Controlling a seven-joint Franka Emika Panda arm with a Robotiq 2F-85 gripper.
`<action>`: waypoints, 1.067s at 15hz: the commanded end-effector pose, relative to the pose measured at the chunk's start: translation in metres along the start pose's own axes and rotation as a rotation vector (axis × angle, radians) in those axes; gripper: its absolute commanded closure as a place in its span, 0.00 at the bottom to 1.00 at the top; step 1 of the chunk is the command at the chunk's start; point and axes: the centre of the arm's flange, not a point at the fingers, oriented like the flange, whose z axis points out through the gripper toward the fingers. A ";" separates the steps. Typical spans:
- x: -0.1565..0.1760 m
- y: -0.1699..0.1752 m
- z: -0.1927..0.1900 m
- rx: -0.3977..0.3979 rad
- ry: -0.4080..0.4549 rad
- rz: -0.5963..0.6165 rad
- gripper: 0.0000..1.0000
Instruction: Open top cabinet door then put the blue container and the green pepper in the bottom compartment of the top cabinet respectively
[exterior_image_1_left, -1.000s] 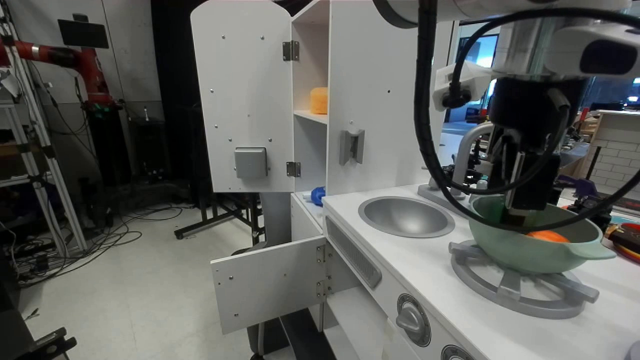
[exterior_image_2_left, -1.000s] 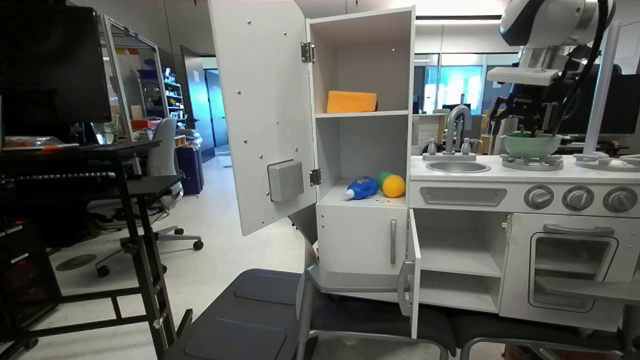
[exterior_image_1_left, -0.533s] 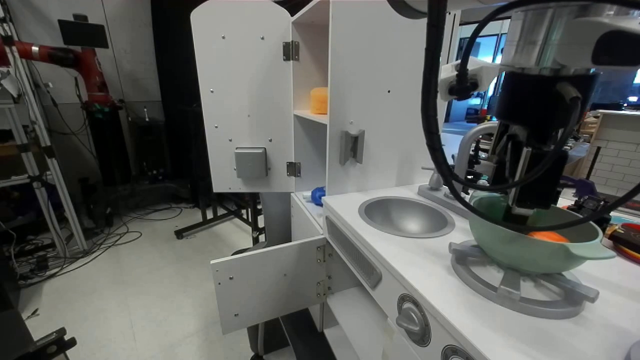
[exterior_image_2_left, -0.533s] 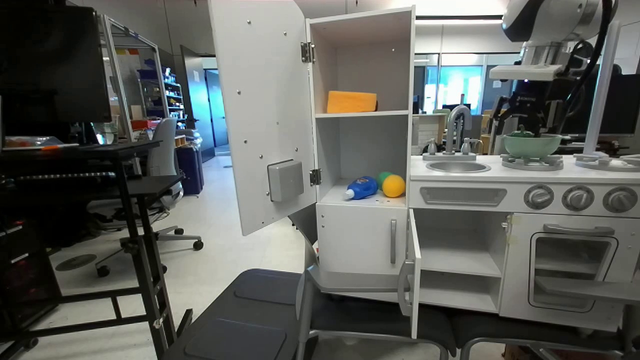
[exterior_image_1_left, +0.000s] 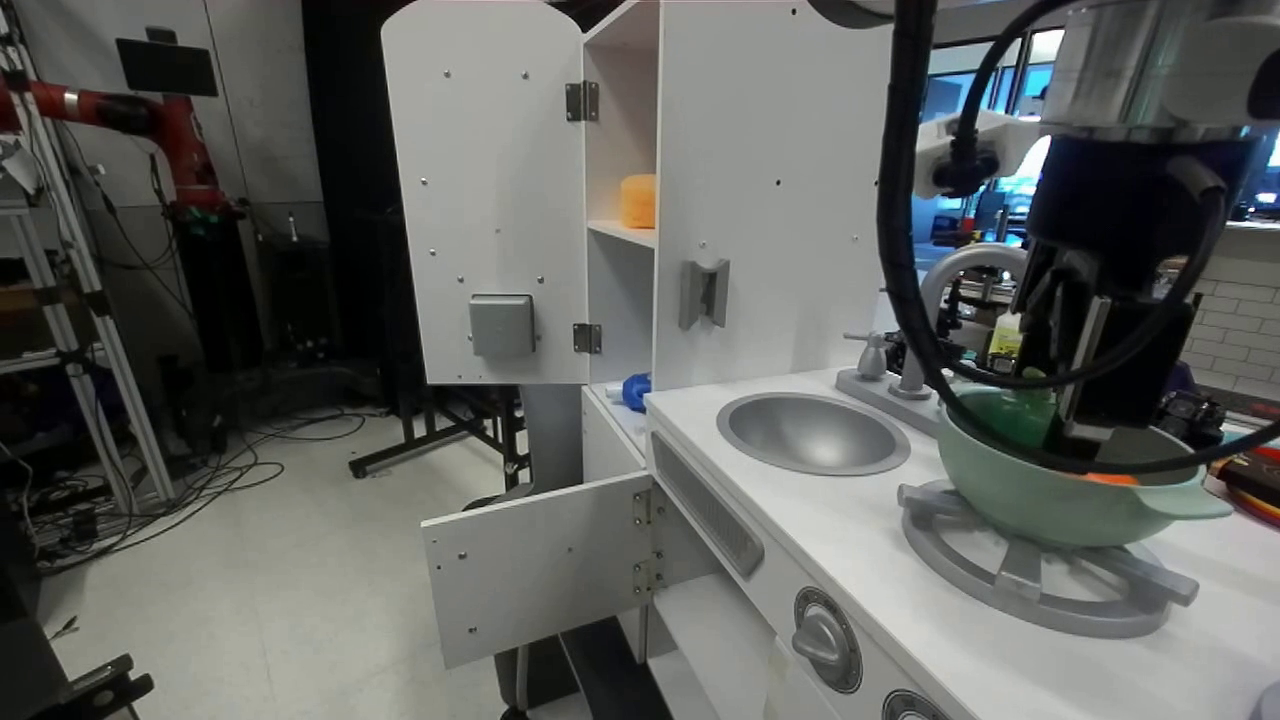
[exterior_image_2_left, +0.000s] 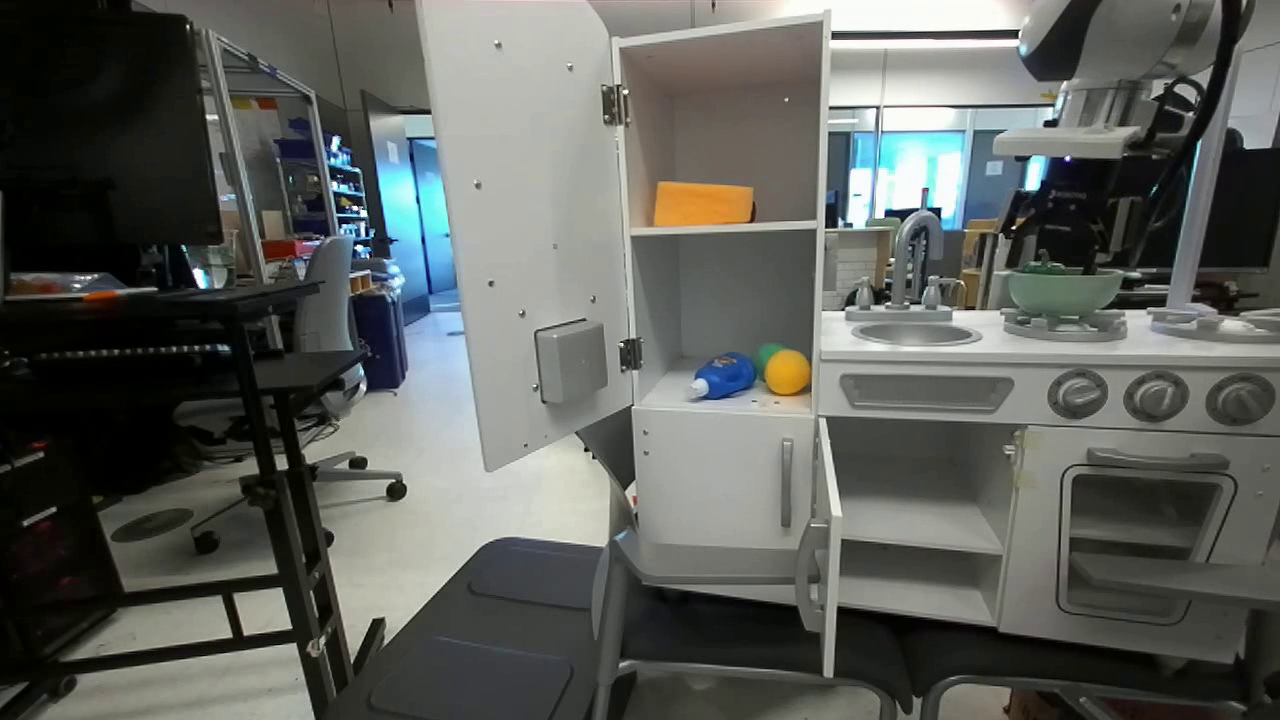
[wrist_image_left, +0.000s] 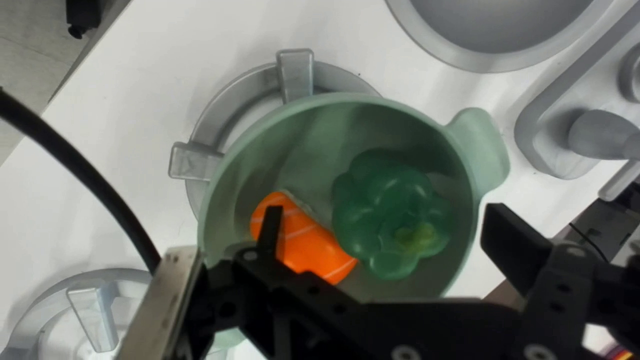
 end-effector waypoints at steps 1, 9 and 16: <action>0.001 0.004 -0.008 -0.011 -0.013 0.003 0.00; -0.006 0.013 -0.006 -0.036 -0.028 -0.016 0.00; -0.013 0.026 -0.011 -0.048 -0.035 -0.020 0.00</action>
